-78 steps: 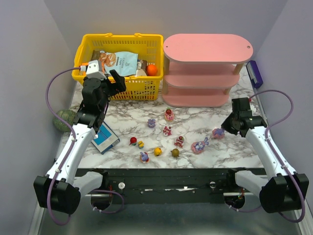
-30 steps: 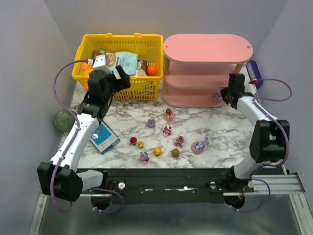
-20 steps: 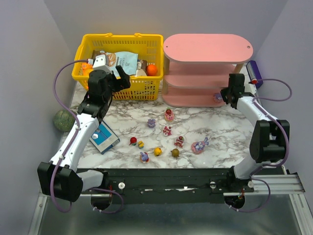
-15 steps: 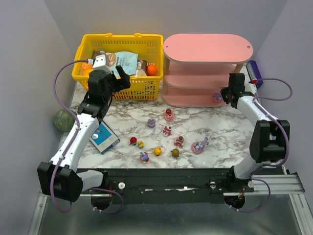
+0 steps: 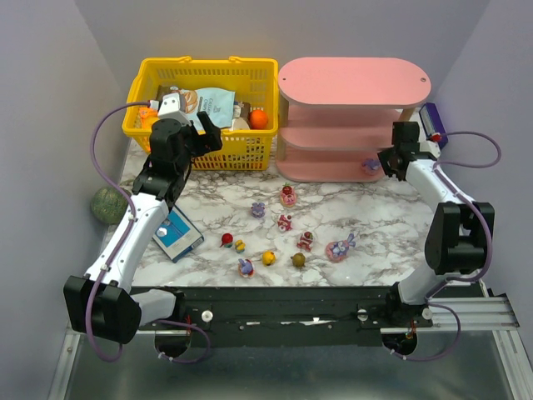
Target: Place and organize the plastic toys onto the shelf
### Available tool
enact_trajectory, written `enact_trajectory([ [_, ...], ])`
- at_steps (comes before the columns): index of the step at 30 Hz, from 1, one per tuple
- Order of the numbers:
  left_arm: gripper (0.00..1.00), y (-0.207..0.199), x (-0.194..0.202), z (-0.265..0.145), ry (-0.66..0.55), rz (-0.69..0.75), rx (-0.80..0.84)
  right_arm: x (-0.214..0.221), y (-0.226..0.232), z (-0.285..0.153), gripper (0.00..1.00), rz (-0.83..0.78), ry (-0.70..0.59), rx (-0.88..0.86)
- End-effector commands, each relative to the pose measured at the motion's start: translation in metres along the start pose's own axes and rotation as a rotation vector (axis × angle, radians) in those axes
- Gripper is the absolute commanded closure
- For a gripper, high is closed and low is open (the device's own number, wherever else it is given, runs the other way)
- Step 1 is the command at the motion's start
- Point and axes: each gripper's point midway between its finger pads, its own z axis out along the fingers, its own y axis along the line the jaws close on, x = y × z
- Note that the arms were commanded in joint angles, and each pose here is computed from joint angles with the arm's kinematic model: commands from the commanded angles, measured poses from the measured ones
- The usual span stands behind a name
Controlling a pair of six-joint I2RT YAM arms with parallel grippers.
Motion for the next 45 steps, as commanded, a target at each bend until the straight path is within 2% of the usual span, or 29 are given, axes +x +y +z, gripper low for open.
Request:
enact_trajectory([
  [1, 0.01, -0.003, -0.010, -0.005, -0.026, 0.000, 0.005, -0.014, 0.029, -0.001, 0.64, 0.014, -0.038, -0.062],
  [7, 0.01, -0.003, -0.008, -0.005, -0.022, 0.000, 0.006, -0.013, 0.033, 0.001, 0.72, 0.020, -0.030, -0.067],
  [13, 0.01, -0.003, -0.009, -0.005, -0.024, 0.002, 0.005, -0.014, 0.038, 0.001, 0.72, 0.032, -0.026, -0.079],
  [27, 0.01, -0.002, -0.005, -0.006, -0.021, 0.002, 0.004, -0.017, 0.048, -0.015, 0.62, 0.043, -0.016, -0.136],
  [45, 0.01, -0.003, -0.003, -0.009, -0.022, -0.009, 0.015, -0.018, 0.045, -0.025, 0.59, 0.024, -0.024, -0.179],
])
